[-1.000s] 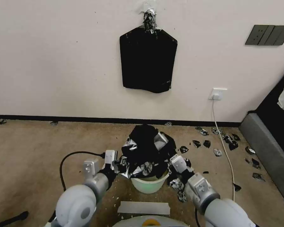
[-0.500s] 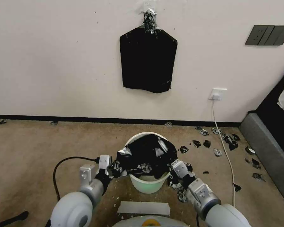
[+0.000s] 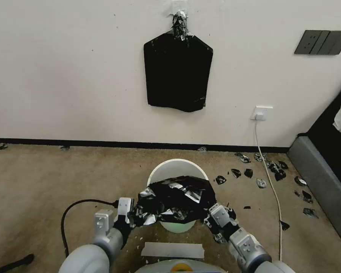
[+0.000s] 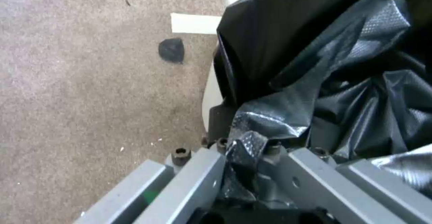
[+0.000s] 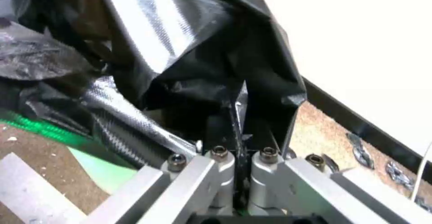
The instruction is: Place a trash bag onto the trash bin.
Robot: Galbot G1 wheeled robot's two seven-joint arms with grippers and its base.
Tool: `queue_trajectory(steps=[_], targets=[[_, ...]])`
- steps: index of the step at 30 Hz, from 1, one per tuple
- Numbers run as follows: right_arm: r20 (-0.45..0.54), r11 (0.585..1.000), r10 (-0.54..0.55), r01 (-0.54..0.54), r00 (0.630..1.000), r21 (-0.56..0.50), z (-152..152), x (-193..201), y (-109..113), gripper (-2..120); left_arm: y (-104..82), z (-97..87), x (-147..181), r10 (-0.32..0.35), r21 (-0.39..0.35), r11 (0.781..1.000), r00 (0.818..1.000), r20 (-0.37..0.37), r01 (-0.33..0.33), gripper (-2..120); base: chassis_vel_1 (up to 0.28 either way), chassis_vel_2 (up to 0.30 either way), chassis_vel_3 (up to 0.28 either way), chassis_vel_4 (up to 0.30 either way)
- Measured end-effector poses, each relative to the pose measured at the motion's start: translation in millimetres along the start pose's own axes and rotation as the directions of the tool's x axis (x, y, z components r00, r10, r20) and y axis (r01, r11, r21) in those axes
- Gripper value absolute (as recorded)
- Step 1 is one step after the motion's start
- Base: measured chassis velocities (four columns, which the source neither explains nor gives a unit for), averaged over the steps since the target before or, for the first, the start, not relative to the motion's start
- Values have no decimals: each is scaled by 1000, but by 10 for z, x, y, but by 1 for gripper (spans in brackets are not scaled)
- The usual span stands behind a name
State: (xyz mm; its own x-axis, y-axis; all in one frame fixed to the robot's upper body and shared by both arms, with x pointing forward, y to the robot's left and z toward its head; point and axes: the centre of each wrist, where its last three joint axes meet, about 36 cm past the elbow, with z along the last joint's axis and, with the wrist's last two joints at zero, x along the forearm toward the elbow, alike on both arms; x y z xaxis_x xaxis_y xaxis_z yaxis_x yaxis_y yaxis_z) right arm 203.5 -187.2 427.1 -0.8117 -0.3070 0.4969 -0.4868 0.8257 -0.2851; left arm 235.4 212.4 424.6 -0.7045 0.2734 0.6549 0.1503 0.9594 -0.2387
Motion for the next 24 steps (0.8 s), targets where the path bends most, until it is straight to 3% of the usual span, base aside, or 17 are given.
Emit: queue_trajectory(steps=[24], targets=[[-51, 1000, -6, 6, 999, -10, 290, -167, 167, 0, 126, 253, -258, -21, -34, 999, 999, -31, 20, 0, 0, 0, 0, 0]])
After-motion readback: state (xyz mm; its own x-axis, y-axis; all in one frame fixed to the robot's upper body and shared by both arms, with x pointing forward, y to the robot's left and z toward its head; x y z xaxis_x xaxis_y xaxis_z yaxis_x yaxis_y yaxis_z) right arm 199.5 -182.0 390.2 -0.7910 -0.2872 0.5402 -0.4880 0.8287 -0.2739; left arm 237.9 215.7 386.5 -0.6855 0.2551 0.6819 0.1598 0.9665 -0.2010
